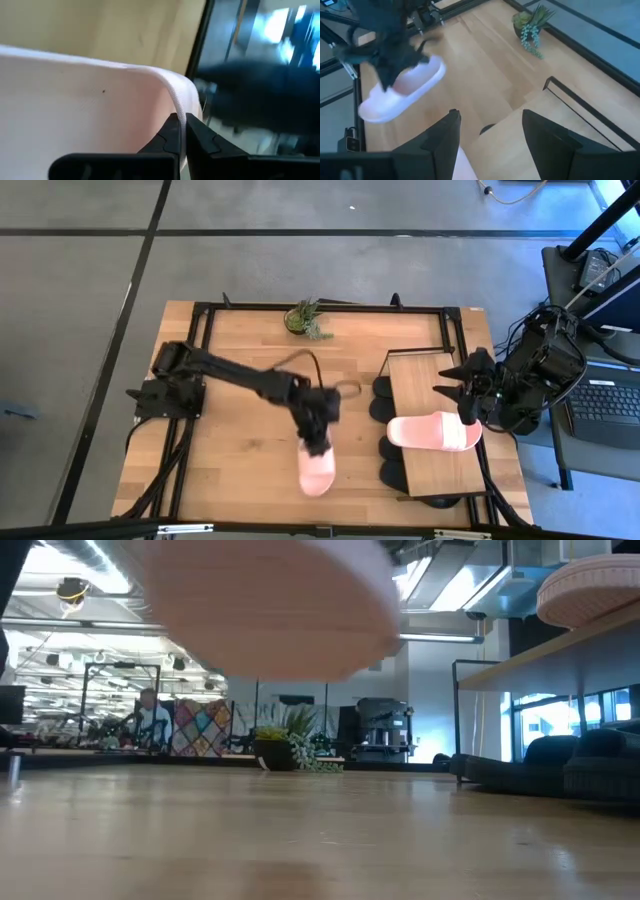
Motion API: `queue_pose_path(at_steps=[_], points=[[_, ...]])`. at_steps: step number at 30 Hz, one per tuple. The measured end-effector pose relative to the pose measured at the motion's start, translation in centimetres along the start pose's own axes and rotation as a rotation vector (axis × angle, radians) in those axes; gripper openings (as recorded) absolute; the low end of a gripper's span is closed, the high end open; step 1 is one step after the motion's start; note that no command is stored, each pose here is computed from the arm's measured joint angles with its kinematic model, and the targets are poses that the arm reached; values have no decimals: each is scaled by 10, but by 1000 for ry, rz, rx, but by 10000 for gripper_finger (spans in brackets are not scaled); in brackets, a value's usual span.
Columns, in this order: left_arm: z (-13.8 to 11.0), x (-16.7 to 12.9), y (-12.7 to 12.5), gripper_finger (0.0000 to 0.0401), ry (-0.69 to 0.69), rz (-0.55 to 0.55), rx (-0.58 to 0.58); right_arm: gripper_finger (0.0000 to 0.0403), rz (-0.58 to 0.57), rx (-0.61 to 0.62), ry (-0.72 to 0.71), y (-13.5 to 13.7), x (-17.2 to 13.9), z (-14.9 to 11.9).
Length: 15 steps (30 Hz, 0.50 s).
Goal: Pick and place slides into the shelf
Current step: Put the pink slides on the shelf
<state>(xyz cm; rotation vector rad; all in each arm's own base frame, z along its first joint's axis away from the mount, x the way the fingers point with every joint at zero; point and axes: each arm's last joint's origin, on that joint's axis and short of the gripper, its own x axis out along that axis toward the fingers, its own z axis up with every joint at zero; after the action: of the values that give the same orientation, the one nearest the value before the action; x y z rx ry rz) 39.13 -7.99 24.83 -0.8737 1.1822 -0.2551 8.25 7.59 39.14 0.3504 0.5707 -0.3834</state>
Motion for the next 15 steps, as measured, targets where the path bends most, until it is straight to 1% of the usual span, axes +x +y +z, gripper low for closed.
queue_pose_path(at_steps=[3, 7, 9, 12, 15], points=[[16, -31, 5, 1, -129, -25, -87, 214, 10, 12, -2, 2, 0, 0], [42, -65, 11, 1, -322, -118, -143, 214, 20, 25, -4, 3, 0, 1], [56, -78, 14, 1, -444, -157, -145, 214, 23, 29, -5, 3, 0, 1], [73, -97, 17, 1, -617, -217, -105, 214, 30, 37, -7, 4, 0, 1], [87, -115, 21, 1, -754, -276, -69, 214, 46, 73, -12, 6, 0, 2]])
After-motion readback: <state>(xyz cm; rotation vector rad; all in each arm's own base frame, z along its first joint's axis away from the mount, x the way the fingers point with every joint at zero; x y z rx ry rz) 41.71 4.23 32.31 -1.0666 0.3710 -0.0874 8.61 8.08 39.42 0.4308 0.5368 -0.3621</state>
